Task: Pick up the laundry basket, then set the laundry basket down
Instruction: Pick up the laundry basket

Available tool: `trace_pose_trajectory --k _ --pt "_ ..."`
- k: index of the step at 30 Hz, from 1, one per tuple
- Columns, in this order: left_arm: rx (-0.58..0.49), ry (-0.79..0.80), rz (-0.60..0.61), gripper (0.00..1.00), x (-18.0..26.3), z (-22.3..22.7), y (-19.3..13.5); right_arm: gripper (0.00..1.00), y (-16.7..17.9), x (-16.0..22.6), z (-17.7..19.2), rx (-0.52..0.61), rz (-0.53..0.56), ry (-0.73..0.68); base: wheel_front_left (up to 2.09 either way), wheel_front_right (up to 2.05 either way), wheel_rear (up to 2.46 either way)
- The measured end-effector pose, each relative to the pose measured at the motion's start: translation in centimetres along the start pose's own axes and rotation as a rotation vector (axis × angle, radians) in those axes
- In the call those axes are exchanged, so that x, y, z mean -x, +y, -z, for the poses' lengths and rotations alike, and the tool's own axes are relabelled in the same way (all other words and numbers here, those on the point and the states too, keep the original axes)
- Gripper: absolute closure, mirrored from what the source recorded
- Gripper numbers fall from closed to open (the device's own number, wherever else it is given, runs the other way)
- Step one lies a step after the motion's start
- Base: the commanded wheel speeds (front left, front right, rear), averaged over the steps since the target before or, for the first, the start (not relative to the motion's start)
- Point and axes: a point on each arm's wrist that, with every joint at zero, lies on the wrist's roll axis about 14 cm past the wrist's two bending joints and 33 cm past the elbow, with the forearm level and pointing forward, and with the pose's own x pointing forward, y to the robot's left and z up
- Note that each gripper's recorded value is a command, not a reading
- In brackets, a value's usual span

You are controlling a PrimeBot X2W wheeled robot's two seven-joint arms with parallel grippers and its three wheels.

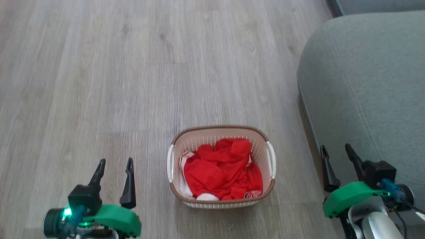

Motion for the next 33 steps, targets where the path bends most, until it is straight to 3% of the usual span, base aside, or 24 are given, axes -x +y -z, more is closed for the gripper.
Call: trace_pose_trajectory --k 14,33 --pt "0.069 0.076 0.025 0.00 -6.4 3.4 0.2 0.00 0.4 -5.4 3.8 -0.001 -0.030 0.090 0.00 0.00 0.00" --pt "0.140 0.416 0.133 0.00 -15.7 17.9 -1.2 0.00 -0.1 -13.6 16.2 -0.017 -0.053 0.325 0.00 0.00 0.00"
